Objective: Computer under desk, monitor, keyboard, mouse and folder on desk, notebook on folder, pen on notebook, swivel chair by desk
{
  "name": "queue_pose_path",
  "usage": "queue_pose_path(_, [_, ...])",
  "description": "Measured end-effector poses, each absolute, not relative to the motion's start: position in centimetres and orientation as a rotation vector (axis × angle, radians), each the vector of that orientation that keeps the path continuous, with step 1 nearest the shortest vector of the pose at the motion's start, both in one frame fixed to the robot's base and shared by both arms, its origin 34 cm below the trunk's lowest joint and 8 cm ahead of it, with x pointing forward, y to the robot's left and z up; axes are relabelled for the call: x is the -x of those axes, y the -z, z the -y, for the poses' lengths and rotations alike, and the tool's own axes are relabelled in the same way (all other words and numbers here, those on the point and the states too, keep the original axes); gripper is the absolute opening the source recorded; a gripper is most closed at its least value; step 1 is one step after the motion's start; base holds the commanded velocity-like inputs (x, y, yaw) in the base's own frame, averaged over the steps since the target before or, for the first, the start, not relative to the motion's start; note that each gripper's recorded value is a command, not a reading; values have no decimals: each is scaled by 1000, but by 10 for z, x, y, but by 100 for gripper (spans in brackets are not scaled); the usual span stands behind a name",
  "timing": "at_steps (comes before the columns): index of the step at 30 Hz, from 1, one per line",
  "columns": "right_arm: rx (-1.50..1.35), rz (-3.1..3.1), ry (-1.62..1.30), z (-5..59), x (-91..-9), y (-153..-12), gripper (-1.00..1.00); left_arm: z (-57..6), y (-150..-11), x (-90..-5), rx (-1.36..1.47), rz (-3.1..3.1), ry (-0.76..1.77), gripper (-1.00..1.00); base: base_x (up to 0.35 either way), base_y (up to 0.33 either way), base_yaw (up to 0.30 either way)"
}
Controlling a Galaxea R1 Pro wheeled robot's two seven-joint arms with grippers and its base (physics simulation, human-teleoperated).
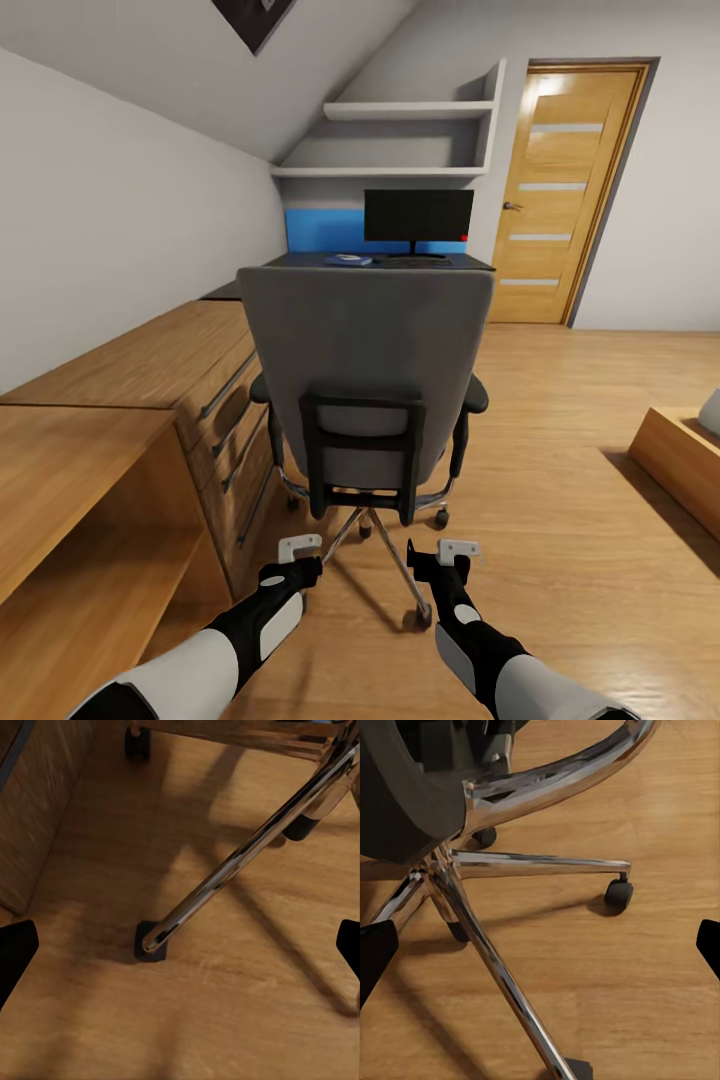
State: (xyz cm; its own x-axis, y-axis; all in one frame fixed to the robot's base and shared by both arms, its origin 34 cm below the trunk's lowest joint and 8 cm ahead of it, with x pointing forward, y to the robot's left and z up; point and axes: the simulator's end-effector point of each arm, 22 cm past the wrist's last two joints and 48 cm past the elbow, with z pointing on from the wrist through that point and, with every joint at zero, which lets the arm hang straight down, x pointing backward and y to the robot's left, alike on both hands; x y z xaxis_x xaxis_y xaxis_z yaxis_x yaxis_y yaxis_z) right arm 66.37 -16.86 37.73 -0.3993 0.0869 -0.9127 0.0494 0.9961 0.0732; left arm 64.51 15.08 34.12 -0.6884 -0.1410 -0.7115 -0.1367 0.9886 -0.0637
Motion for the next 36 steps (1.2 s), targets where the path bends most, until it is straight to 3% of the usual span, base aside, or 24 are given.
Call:
queue_pose_path(16, [-97,-1981,-41,169,-664,-378,100,-151,-342,-645,192,-2337,7,100,148,0,0])
queue_pose_path(36, [-95,-1984,-39,170,-663,-377,100,-150,-342,-645,192,-2336,9,100,41,-49,0])
